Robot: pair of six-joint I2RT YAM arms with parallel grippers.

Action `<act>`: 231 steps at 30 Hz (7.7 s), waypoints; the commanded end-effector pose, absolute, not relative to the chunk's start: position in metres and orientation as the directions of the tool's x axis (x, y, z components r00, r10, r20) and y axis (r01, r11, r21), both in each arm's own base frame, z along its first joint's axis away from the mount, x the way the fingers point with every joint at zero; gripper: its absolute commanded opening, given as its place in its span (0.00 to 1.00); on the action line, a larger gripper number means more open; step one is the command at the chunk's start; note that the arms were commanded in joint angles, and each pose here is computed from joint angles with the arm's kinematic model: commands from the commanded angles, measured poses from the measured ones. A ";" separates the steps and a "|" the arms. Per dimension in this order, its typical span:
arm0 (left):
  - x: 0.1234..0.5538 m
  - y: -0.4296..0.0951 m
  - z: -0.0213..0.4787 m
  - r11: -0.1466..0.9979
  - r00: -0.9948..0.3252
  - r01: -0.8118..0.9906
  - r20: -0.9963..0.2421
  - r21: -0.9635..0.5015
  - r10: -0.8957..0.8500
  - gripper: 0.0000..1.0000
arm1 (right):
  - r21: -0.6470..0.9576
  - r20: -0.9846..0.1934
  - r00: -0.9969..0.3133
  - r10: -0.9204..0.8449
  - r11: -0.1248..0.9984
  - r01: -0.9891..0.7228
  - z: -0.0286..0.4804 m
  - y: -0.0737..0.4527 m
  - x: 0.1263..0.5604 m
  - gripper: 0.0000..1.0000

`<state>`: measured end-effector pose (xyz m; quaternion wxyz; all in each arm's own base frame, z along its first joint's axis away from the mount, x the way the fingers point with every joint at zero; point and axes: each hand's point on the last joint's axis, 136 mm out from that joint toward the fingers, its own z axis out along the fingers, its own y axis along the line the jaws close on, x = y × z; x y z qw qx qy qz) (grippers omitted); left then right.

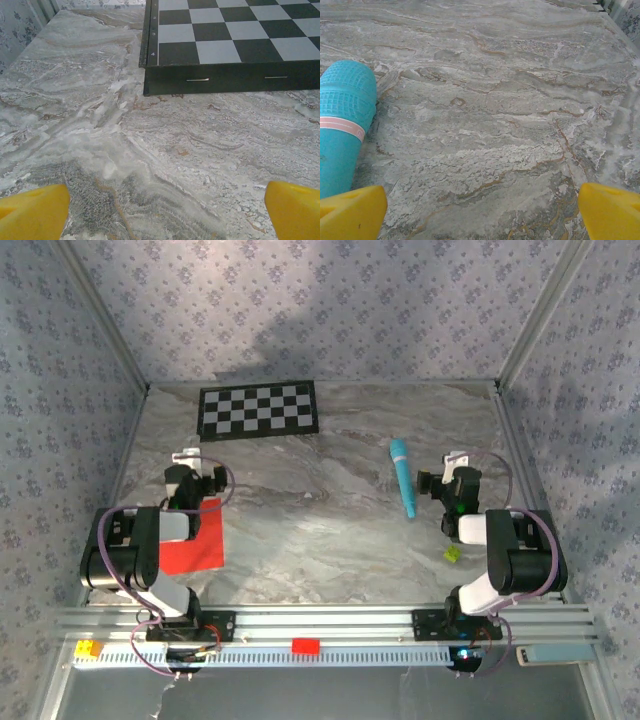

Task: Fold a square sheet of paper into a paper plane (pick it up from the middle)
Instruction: Move the square sheet of paper to the center of the table, then first fold the square sheet of paper in half at the center of the table.

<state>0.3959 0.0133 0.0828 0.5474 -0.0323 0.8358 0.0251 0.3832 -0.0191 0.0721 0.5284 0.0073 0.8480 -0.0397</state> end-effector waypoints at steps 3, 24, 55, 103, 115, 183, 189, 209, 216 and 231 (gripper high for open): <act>0.398 0.015 0.088 0.997 -0.383 -0.078 -0.923 -0.001 -0.031 1.00 | -0.042 -0.911 -0.412 -0.014 0.997 0.059 0.082 -0.020 0.391 1.00; 0.398 0.015 0.089 0.997 -0.383 -0.077 -0.923 -0.004 -0.033 1.00 | -0.033 -0.910 -0.414 -0.006 0.998 0.058 0.082 -0.021 0.391 1.00; 0.380 0.024 0.122 0.987 -0.387 -0.155 -0.916 -0.048 -0.105 1.00 | -0.038 -0.887 -0.461 -0.009 0.998 0.055 0.115 -0.010 0.382 1.00; 0.217 -0.008 0.025 0.601 -0.568 -0.682 -0.216 -0.417 -0.794 1.00 | 0.590 -0.445 -0.862 0.244 0.804 -0.077 0.122 0.220 0.337 1.00; 0.234 -0.060 0.026 0.572 -0.603 -0.626 -0.137 -0.529 -0.786 1.00 | 0.583 -0.416 -0.866 0.277 0.812 -0.020 0.109 0.218 0.332 1.00; 0.285 -0.234 0.080 0.872 -0.835 -0.317 -0.327 -0.372 -0.443 1.00 | 0.621 -0.367 -0.823 0.433 0.773 0.129 0.117 0.176 0.332 1.00; 0.296 -0.242 0.084 0.932 -0.930 -0.111 -0.294 -0.346 -0.220 0.98 | 0.607 -0.419 -0.802 0.425 0.788 0.100 0.126 0.172 0.330 1.00; 0.291 -0.258 0.063 0.986 -0.981 0.150 -0.135 -0.078 0.138 0.88 | 0.574 -0.285 -0.871 0.400 0.799 0.179 0.101 0.172 0.313 1.00; 0.296 -0.263 0.063 0.986 -0.980 0.155 -0.137 -0.061 0.145 0.88 | 0.586 -0.261 -0.894 0.366 0.795 0.154 0.098 0.180 0.314 1.00; 0.294 -0.264 0.048 0.988 -0.986 0.150 -0.082 -0.022 0.147 0.91 | 0.593 -0.224 -0.907 0.357 0.788 0.165 0.088 0.183 0.313 1.00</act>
